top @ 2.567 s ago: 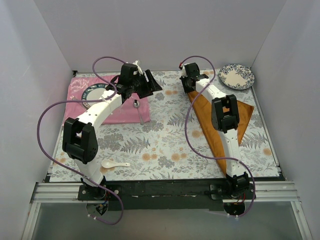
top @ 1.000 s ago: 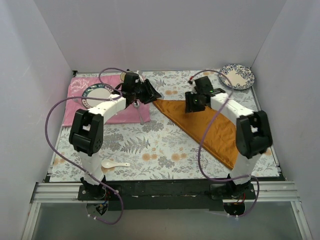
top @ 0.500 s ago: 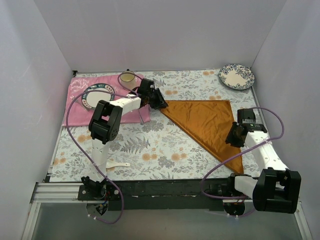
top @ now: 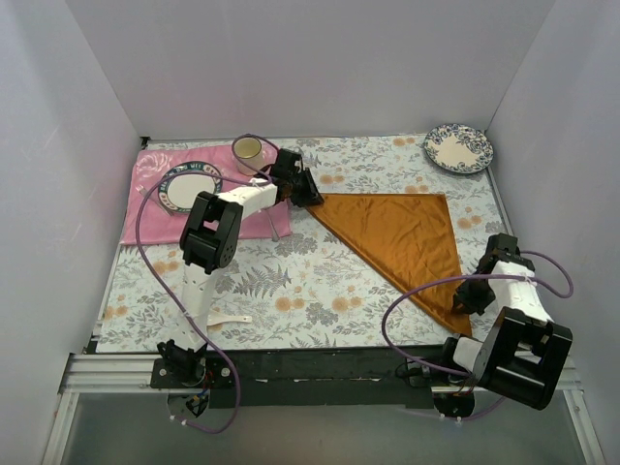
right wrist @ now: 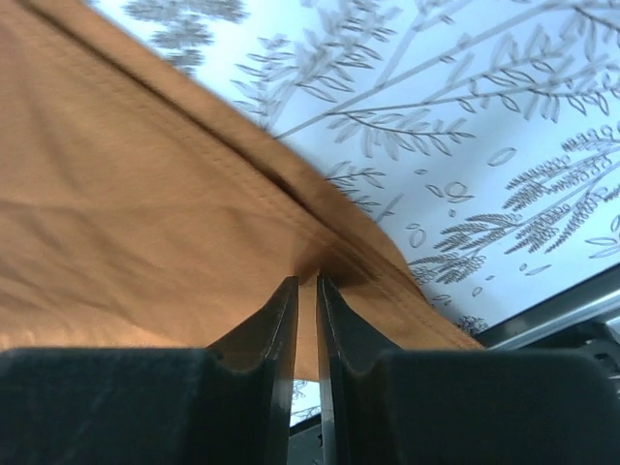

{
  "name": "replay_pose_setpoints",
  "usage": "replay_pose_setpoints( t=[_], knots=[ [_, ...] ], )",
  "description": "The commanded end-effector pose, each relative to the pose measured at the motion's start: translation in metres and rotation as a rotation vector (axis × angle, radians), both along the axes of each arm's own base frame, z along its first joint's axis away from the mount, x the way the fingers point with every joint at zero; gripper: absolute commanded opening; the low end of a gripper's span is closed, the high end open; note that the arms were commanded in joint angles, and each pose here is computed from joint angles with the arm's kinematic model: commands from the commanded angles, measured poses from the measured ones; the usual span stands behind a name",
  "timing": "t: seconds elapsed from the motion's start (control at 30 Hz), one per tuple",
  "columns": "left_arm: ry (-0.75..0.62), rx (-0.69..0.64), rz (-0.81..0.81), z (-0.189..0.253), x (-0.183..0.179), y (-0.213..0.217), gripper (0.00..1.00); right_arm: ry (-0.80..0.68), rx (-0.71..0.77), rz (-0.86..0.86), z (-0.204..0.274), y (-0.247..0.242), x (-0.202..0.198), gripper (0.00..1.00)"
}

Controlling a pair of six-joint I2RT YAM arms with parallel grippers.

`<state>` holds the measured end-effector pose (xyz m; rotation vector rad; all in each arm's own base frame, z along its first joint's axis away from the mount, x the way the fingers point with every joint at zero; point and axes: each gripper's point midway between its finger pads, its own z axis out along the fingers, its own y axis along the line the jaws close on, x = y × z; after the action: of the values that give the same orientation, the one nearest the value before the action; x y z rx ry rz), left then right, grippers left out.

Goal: Fold the napkin, place the utensils inside, and roll it up
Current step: Fold the napkin

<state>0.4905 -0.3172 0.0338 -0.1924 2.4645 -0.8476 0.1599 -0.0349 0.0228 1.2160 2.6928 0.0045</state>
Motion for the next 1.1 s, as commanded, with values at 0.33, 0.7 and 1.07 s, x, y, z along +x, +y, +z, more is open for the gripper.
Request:
replay_pose_setpoints(
  t=[0.33, 0.7, 1.07],
  knots=[
    [-0.139, 0.087, -0.016, 0.073, 0.03, 0.005, 0.26, -0.233, -0.031, 0.234, 0.044, 0.011, 0.058, 0.21],
    [-0.06, 0.134, 0.043, 0.041, 0.023, 0.034, 0.27, -0.116, -0.006, 0.113, -0.004, 0.024, 0.039, 0.22],
    [-0.053, 0.19, 0.041, 0.019, 0.041, 0.057, 0.27, -0.118, -0.075, 0.079, -0.003, 0.008, 0.03, 0.22]
  ],
)
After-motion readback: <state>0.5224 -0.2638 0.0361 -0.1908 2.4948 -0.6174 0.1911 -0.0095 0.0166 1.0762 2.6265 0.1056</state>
